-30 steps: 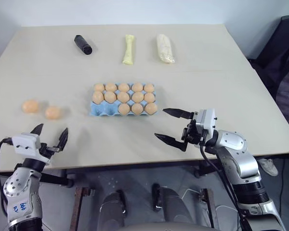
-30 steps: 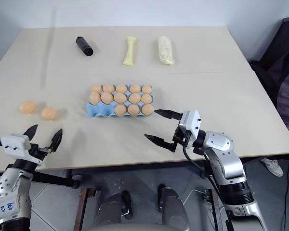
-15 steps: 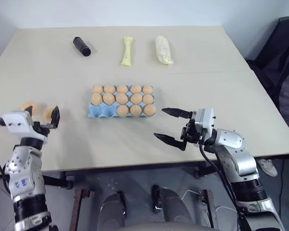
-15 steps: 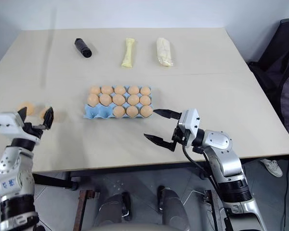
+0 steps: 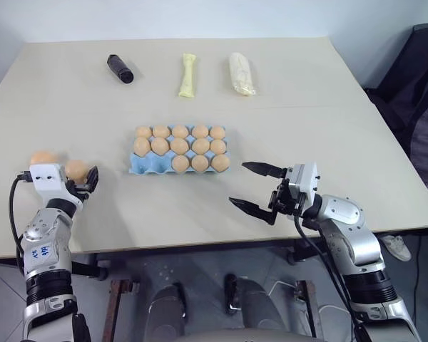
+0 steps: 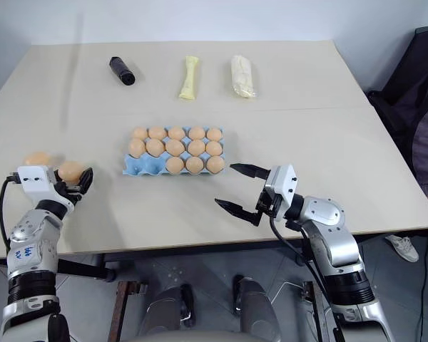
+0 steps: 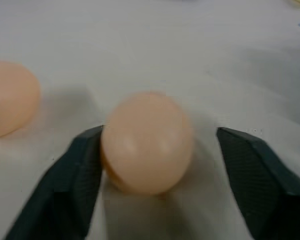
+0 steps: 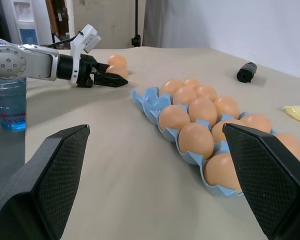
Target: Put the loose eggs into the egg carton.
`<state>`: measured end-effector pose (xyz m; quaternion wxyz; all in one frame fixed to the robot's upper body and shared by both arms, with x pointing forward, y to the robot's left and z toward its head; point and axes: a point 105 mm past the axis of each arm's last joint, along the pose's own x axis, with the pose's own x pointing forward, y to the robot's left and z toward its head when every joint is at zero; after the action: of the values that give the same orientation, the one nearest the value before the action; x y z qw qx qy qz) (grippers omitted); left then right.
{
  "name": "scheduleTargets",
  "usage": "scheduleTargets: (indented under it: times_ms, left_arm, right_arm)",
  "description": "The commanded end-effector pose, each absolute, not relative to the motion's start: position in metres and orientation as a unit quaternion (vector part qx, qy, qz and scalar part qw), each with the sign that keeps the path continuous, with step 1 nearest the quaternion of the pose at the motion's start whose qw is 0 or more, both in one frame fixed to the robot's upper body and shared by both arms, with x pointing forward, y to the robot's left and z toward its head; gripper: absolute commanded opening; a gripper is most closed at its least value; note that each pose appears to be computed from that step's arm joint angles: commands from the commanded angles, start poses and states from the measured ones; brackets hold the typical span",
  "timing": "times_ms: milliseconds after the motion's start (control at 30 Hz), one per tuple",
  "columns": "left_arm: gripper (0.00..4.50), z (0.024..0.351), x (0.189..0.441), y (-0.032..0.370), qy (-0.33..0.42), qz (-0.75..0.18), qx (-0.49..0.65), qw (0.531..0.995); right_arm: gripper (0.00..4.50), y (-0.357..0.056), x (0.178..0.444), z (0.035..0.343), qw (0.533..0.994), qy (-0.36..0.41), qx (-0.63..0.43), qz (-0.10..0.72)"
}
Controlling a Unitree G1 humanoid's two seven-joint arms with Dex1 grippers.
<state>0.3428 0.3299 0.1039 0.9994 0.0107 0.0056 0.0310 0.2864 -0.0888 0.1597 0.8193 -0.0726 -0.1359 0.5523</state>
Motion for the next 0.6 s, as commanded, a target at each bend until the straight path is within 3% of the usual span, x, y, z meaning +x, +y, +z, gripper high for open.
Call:
scheduleTargets:
  times_ms: [33,67,167,300,467,600]
  left_arm:
    - [2.36,0.126,0.345,0.324,-0.036,0.008,0.017,0.999]
    - [2.09,0.126,0.345,0.324,-0.038,0.005,0.015,0.999]
    - [2.09,0.142,0.343,0.313,-0.077,-0.029,0.014,0.997]
    - [2.09,0.172,0.334,0.258,-0.129,-0.195,0.014,0.972]
    - [2.09,0.171,0.341,0.211,-0.095,-0.329,0.073,0.937]
    - [2.09,0.160,0.359,0.201,-0.063,-0.350,0.072,0.932]
  right_arm:
    - [4.50,-0.091,0.283,0.172,0.817,-0.164,-0.083,0.547]
    - [4.50,-0.091,0.283,0.172,0.817,-0.164,-0.083,0.546]
    - [4.50,-0.092,0.283,0.172,0.819,-0.163,-0.083,0.544]
    - [4.50,-0.094,0.284,0.173,0.821,-0.163,-0.085,0.540]
    - [4.50,-0.094,0.286,0.174,0.821,-0.162,-0.089,0.540]
    - [4.50,-0.094,0.286,0.176,0.823,-0.167,-0.090,0.536]
